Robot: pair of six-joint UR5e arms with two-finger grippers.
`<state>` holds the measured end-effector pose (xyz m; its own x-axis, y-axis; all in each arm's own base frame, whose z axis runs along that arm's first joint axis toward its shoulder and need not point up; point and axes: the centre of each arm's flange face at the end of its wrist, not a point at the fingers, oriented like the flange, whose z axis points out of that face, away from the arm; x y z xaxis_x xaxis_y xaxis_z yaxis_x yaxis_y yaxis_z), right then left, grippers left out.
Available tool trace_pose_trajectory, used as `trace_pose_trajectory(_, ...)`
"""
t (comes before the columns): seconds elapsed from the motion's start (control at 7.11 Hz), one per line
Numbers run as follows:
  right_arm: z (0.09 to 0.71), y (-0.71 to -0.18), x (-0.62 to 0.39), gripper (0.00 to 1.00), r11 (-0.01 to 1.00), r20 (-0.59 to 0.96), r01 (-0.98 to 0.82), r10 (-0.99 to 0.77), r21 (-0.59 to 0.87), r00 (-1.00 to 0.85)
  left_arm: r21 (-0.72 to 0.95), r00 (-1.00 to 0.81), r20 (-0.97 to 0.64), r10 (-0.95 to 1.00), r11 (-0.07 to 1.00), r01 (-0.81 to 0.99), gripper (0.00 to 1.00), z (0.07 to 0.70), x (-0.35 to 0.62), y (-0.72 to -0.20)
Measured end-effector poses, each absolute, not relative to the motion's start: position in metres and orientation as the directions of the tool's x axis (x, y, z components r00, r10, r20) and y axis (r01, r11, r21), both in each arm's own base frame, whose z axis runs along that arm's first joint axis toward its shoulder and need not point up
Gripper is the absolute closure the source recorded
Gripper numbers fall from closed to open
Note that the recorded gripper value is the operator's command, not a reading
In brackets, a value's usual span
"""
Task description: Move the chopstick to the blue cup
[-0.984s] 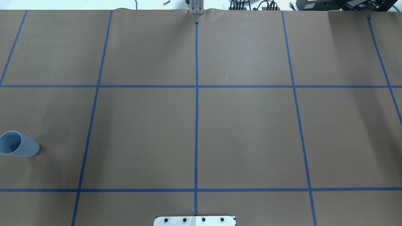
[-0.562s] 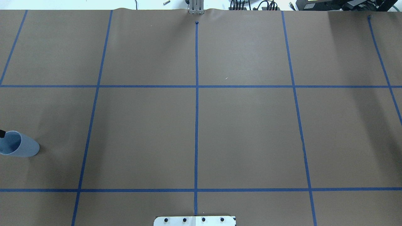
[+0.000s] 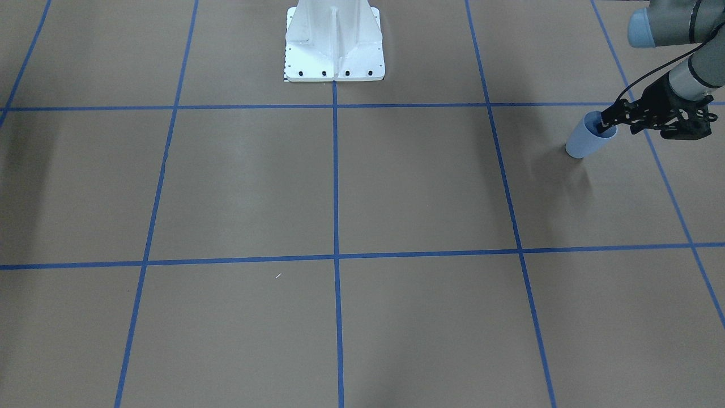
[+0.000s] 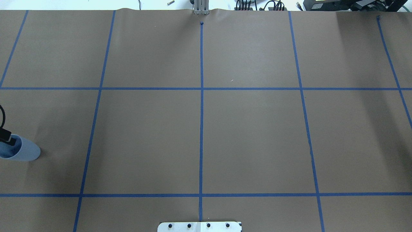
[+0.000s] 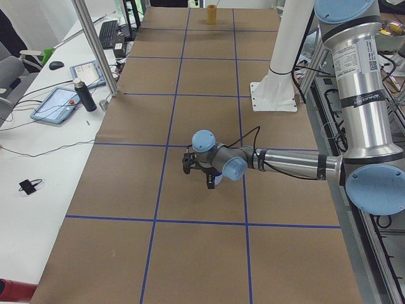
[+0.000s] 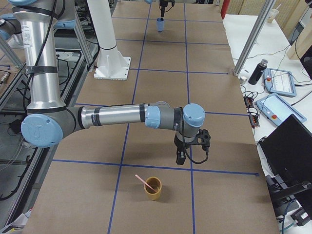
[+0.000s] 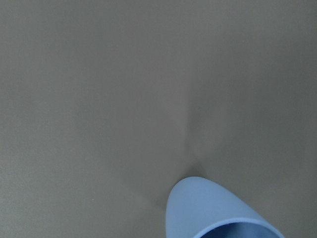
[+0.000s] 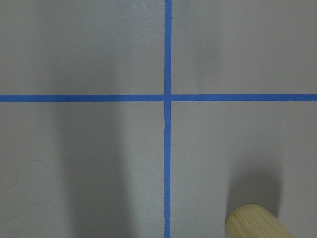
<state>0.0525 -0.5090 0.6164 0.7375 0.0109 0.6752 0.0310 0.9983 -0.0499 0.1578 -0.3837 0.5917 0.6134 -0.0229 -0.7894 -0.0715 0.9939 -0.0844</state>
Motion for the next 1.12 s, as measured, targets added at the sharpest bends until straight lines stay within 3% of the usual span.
trace_pose_trajectory(0.14, 0.616, -0.51, 0.051, 0.0, 0.998, 0.675, 0.033, 0.01, -0.05, 0.738, -0.088, 0.615, -0.788, -0.022, 0.993, -0.078, 1.0, 0.592, 0.162, -0.382)
trace_pose_trajectory(0.7, 0.615, -0.513, 0.049, 0.0, 0.998, 0.677, 0.038, 0.005, -0.048, 0.736, -0.095, 0.597, -0.801, -0.041, 0.994, -0.059, 1.0, 0.564, 0.161, -0.383)
trace_pose_trajectory(1.12, 0.612, -0.513, 0.047, 0.0, 0.998, 0.688, 0.042, -0.005, -0.037, 0.726, -0.17, 0.582, -0.801, -0.137, 0.985, -0.002, 1.0, 0.434, 0.197, -0.452)
